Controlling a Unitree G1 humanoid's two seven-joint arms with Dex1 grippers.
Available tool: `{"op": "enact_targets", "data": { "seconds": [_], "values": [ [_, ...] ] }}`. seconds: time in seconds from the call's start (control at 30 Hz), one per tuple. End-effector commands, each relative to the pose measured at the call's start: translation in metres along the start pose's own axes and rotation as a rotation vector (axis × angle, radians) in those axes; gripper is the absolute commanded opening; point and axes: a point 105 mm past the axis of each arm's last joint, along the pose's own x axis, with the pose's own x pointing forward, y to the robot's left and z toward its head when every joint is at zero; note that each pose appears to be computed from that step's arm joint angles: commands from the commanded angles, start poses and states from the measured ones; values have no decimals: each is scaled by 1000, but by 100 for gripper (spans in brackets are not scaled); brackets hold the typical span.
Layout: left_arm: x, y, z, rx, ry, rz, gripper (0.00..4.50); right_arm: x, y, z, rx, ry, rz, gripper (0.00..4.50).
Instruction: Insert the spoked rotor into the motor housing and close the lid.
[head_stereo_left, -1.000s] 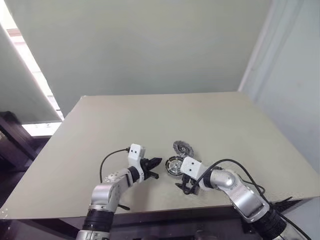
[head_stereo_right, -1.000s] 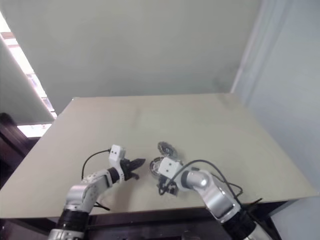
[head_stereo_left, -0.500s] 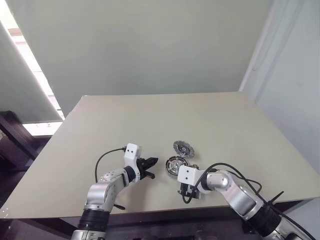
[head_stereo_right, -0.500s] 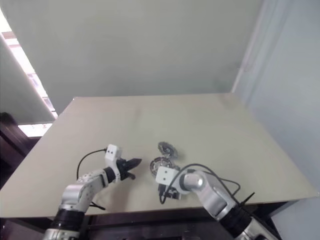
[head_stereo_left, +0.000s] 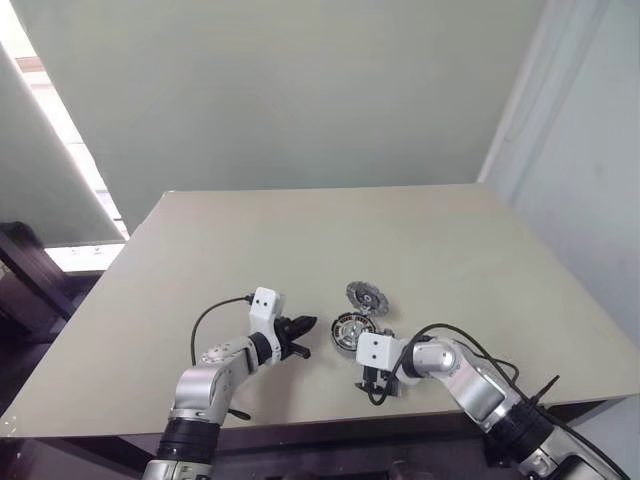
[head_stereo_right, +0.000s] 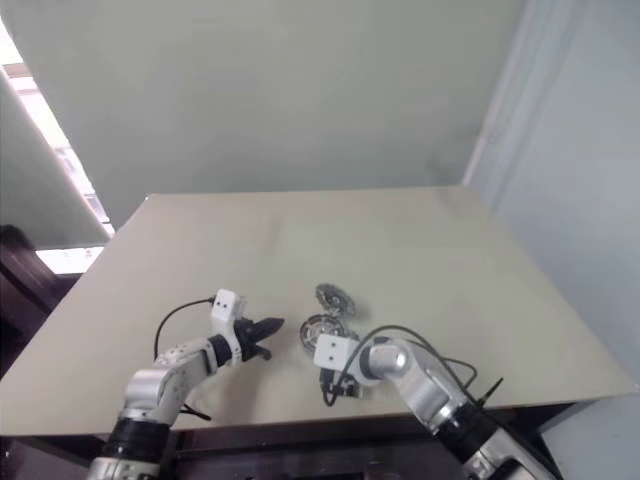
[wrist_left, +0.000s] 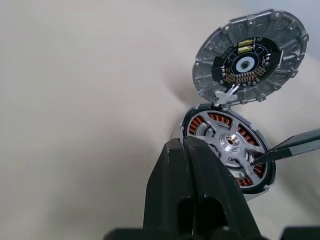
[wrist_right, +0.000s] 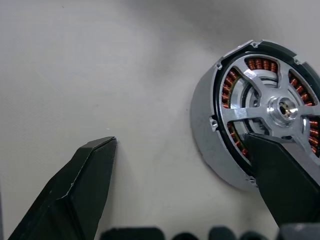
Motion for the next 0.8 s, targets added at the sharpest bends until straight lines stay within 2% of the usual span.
{"op": "enact_targets", "data": {
  "seconds": [0.03, 0.1, 0.23, 0.53, 0.8],
  "values": [
    [1, -5, 12, 39, -31, -22, 0, -2, -12, 4, -29, -6, -34, 446],
    [1, -6, 12, 41, -31, -23, 0, -1, -14, 3, -35, -4, -47, 446],
    [1, -6, 13, 45, -32, -24, 0, -1, -17, 3, -52, -3, -69, 321],
    [1, -5, 14, 49, -34, -22, 0, 1, -19, 3, -60, -5, -74, 6],
    [1, -5, 15, 52, -37, -20, 0, 2, -22, 8, -49, -26, -78, 3]
  ]
}}
